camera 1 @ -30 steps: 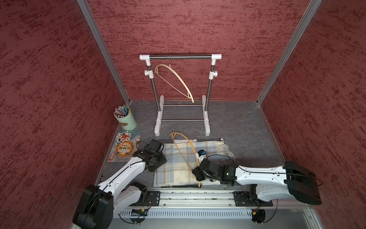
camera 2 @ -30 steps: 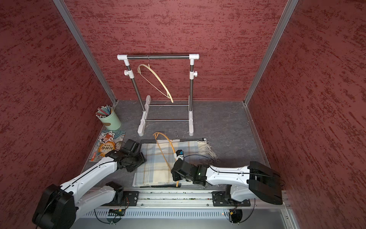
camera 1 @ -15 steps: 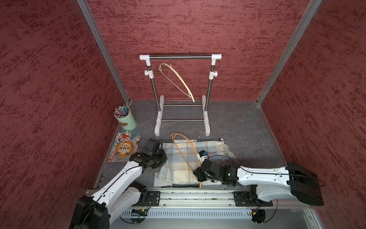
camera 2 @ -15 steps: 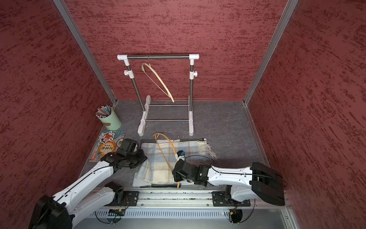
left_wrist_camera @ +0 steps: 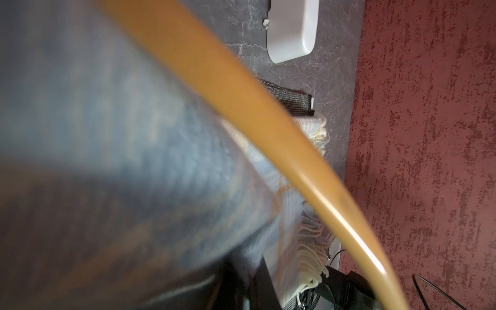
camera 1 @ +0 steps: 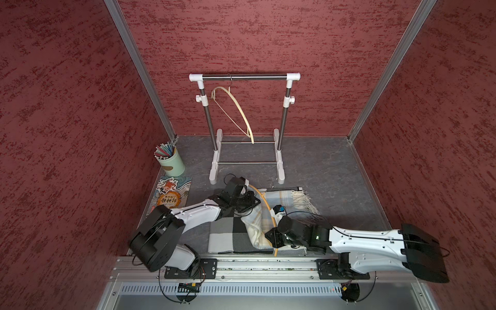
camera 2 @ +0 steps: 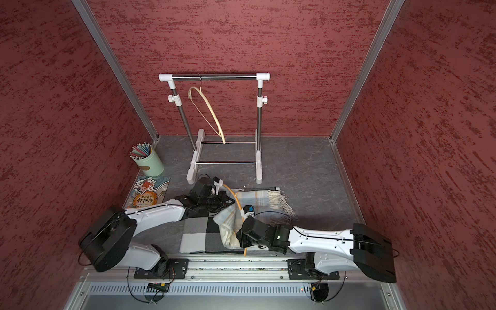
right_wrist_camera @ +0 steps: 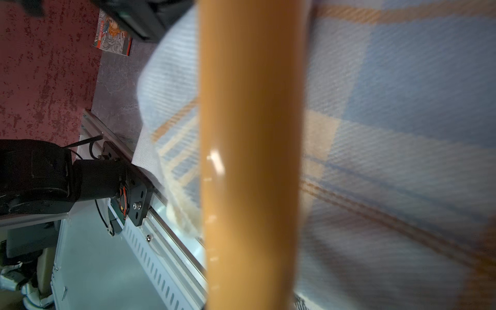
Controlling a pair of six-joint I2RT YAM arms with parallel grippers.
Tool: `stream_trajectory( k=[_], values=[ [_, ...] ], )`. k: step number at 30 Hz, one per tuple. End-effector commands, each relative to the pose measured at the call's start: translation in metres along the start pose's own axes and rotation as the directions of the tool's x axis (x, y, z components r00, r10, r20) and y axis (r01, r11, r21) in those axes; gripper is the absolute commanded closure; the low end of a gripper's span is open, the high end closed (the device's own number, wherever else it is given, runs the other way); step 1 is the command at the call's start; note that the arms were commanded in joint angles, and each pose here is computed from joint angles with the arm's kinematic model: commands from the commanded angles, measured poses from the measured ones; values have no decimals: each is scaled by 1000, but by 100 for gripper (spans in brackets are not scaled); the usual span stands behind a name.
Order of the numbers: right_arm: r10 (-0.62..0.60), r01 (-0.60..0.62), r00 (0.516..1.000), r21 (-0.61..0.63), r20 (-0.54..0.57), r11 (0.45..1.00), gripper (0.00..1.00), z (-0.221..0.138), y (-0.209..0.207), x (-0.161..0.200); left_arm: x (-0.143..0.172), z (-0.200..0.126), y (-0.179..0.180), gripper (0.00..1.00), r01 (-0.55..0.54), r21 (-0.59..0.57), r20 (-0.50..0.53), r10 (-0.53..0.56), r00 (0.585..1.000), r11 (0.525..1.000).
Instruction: Hang the scarf on the hanger
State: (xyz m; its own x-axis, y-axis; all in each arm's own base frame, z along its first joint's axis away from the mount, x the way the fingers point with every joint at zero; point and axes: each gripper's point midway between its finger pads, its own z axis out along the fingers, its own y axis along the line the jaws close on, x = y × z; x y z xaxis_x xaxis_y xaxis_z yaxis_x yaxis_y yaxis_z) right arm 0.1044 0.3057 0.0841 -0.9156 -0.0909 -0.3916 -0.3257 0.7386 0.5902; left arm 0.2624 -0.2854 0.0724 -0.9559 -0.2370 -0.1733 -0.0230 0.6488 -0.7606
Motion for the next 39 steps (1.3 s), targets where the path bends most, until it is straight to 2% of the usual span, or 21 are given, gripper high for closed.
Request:
stream_trajectory(
  k=[1,3,6,11,13,15,19,20,22,25,28,33,38,39],
  values=[
    [-7,6,998,-21,-59,1000,100,-4,0,15,-17,24,-38,100,-70,81,39,67,997,994],
    [-6,4,998,-21,-59,1000,100,-4,-1,15,-14,38,-28,100,-50,31,15,49,999,998],
    [1,-1,998,-10,-56,1000,100,-3,-5,16,-7,43,-19,99,-34,21,-10,34,999,999],
    [16,-15,999,23,-50,1000,100,-2,-12,16,6,23,-15,53,-64,-18,-45,63,997,998],
    [17,-15,999,45,-47,999,100,-2,-16,16,12,9,-12,37,-70,-45,-52,68,996,997],
    [15,-12,999,67,-48,998,100,-1,-18,15,16,-4,-16,32,-86,-39,-58,84,995,996],
    [8,-2,998,89,-69,996,100,2,-20,18,23,-23,-19,32,-108,-51,-102,102,990,993],
    [9,-2,997,91,-73,996,100,2,-21,18,24,-29,-21,32,-113,-51,-100,108,989,992],
    [8,-1,997,91,-78,996,100,2,-20,19,23,-42,-28,41,-124,-36,-85,121,989,992],
    [9,-2,997,90,-77,996,100,1,-20,18,24,-65,-40,64,-143,-3,-58,143,988,990],
    [13,-6,997,87,-77,996,100,2,-19,18,34,-74,-41,98,-146,16,-93,147,985,989],
    [9,-2,997,79,-82,997,100,3,-15,17,56,-61,-24,100,-115,-23,-191,109,975,993],
    [9,-4,996,65,-88,998,100,5,-10,17,60,-33,-15,100,-118,-89,-222,96,970,989],
    [9,-4,996,60,-89,998,100,5,-9,17,60,-26,-21,100,-126,-70,-228,107,968,990]
  ],
)
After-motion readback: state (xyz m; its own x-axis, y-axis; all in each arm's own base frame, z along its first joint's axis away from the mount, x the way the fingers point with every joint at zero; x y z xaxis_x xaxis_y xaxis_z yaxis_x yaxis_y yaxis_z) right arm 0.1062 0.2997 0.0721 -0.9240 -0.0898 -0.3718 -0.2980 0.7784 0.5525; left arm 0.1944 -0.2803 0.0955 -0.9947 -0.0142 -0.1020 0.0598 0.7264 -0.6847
